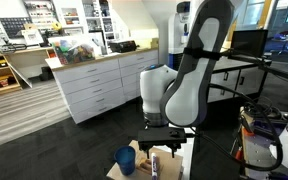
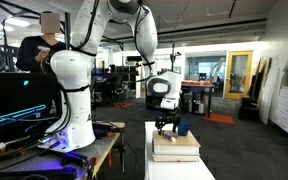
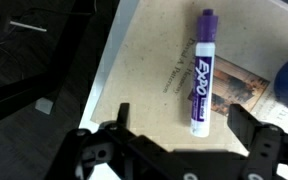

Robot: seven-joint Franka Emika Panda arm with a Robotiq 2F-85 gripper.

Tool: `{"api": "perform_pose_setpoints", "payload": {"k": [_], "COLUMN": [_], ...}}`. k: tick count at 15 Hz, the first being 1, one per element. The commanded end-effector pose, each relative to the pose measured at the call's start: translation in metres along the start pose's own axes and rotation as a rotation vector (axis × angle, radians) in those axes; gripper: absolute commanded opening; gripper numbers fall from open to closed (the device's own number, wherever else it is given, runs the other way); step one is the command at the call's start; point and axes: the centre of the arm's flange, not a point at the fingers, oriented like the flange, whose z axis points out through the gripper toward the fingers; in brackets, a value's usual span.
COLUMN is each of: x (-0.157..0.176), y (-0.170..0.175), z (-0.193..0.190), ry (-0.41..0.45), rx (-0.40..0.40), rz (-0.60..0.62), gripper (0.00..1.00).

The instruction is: Pick up the pen from the top of the books and put it in the blue cup.

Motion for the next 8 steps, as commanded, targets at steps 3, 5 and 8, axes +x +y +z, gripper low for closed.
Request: {"api": "perform_pose_setpoints", "payload": {"k": [3, 5, 8], "x": [-0.0031, -0.0027, -0.0008], "y": [0.0116, 0.0126, 0.0138], "z": [0.0094, 0.0134, 0.0161], "ry": [-0.027, -0.029, -0.016], "rx": [0.018, 0.025, 0.047], "rz": [0.011, -0.007, -0.062], "gripper": [1.00, 1.00, 1.00]}}
